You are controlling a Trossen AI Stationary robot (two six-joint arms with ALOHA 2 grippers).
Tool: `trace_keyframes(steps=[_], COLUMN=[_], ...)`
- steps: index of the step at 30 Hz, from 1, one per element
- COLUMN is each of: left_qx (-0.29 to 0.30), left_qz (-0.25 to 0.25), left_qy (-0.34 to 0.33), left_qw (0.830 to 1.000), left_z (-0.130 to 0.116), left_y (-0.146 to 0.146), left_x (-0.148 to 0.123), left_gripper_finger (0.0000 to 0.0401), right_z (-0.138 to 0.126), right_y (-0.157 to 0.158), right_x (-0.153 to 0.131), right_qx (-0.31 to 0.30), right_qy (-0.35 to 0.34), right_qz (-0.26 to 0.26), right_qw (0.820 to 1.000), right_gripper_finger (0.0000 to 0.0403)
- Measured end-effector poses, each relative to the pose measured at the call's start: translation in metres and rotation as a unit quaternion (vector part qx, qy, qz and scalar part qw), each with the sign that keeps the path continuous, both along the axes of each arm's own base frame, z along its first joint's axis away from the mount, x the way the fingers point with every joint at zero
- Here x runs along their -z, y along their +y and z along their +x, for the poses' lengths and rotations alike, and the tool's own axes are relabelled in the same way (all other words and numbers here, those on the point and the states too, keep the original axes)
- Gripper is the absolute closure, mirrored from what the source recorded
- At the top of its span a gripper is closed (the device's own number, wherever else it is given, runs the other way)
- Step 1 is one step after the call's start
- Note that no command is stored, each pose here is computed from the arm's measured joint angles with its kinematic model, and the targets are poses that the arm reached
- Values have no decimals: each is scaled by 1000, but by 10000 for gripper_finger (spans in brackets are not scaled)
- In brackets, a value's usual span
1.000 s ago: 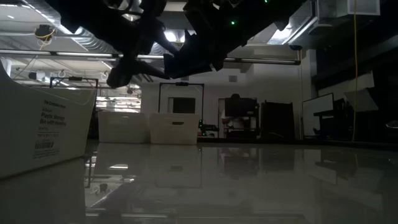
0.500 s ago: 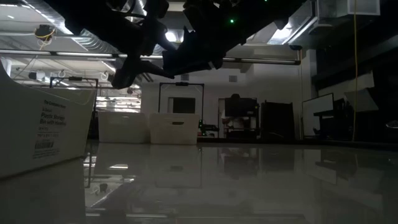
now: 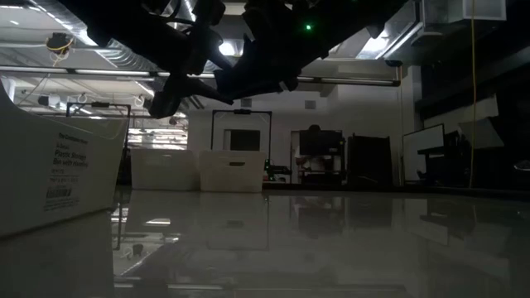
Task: Sort blocks
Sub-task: Put the blue block into the top left white bin
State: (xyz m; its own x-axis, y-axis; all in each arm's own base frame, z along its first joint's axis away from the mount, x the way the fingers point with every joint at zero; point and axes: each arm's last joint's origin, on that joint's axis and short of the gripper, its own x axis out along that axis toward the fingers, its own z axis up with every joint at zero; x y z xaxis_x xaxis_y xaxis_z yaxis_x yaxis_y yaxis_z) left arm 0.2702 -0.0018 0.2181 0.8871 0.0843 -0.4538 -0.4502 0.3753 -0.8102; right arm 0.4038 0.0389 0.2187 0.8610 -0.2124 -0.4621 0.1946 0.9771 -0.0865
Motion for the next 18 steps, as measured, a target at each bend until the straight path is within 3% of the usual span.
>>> trace_keyframes(steps=[13, 18], left_qx=[4, 12], left_qz=[2, -3], left_qy=[5, 8], left_qw=[1000, 1000], left_z=[0, -1], left_y=[0, -1], left_x=[1, 1], left_gripper_finger=[282, 282], right_z=[0, -2], right_y=[1, 1], right_x=[0, -1], right_qx=[-18, -42], right_qy=[3, 17], right_qz=[9, -29], right_qw=[1000, 999], right_gripper_finger=[167, 148])
